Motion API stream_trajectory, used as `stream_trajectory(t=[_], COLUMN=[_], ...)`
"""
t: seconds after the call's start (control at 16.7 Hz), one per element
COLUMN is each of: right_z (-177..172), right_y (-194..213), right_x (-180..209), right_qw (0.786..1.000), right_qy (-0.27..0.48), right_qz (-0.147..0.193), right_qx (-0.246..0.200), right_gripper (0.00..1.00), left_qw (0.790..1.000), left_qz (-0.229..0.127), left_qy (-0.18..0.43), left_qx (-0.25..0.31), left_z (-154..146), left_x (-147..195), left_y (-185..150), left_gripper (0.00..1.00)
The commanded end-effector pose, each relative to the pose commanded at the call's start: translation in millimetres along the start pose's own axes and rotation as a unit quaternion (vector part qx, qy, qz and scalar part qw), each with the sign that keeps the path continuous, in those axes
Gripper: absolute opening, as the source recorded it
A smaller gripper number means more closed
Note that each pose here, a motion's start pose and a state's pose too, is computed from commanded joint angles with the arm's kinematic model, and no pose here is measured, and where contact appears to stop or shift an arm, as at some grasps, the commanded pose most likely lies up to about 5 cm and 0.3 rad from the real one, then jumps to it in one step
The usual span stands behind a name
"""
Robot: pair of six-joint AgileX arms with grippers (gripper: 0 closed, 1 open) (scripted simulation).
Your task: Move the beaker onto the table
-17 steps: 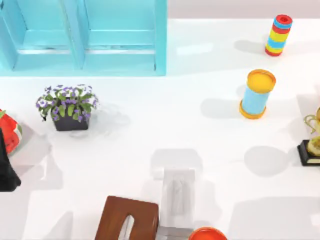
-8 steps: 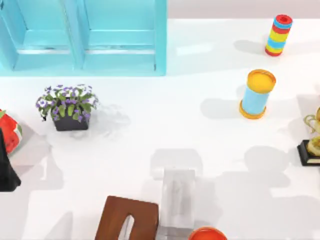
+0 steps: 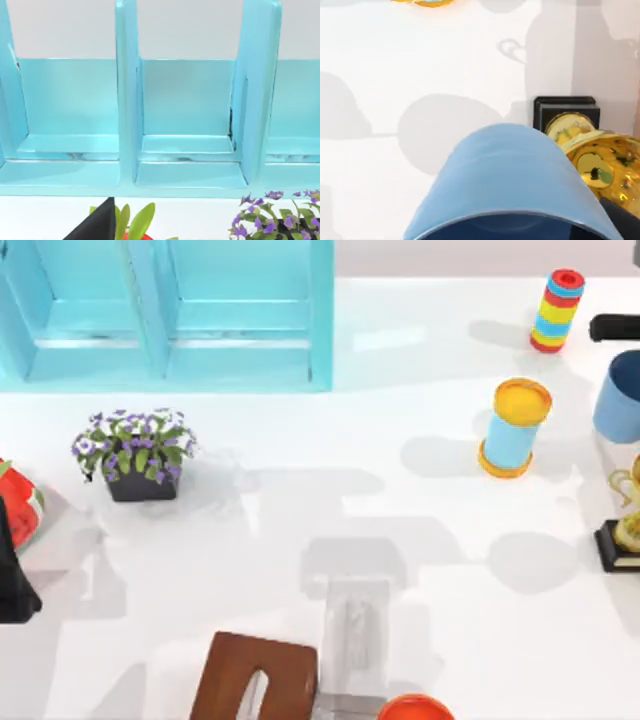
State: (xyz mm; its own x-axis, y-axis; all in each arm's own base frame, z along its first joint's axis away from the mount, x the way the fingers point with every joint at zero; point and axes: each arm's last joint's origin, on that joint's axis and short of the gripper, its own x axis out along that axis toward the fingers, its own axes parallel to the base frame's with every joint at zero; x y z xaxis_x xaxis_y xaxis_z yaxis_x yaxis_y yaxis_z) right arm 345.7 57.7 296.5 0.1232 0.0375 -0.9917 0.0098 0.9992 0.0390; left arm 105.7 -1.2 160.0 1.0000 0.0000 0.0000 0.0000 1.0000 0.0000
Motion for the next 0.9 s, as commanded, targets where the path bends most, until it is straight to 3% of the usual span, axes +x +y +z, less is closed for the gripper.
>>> stream_trajectory(t=[0.24, 0.48, 0.9], right_z=[28, 32, 32], right_y=[78, 139, 154], right_x=[27, 54, 62], right_qw=[1.0, 0.999, 0.999], right_qy=[0.016, 0.033, 0.038], right_qz=[0.007, 0.006, 0.006], right_qx=[0.001, 0.001, 0.002], right_gripper=[0.0, 0.0, 0.0], left_qw=[1.0, 1.0, 1.0], left_qz=[0.0, 0.0, 0.0], left_qy=[0.0, 0.0, 0.0], left_qx=[0.0, 0.0, 0.0], left_z=[0, 0, 0], left_x=[0, 0, 0], left_y=[0, 0, 0], left_gripper=[1.0, 1.0, 1.0])
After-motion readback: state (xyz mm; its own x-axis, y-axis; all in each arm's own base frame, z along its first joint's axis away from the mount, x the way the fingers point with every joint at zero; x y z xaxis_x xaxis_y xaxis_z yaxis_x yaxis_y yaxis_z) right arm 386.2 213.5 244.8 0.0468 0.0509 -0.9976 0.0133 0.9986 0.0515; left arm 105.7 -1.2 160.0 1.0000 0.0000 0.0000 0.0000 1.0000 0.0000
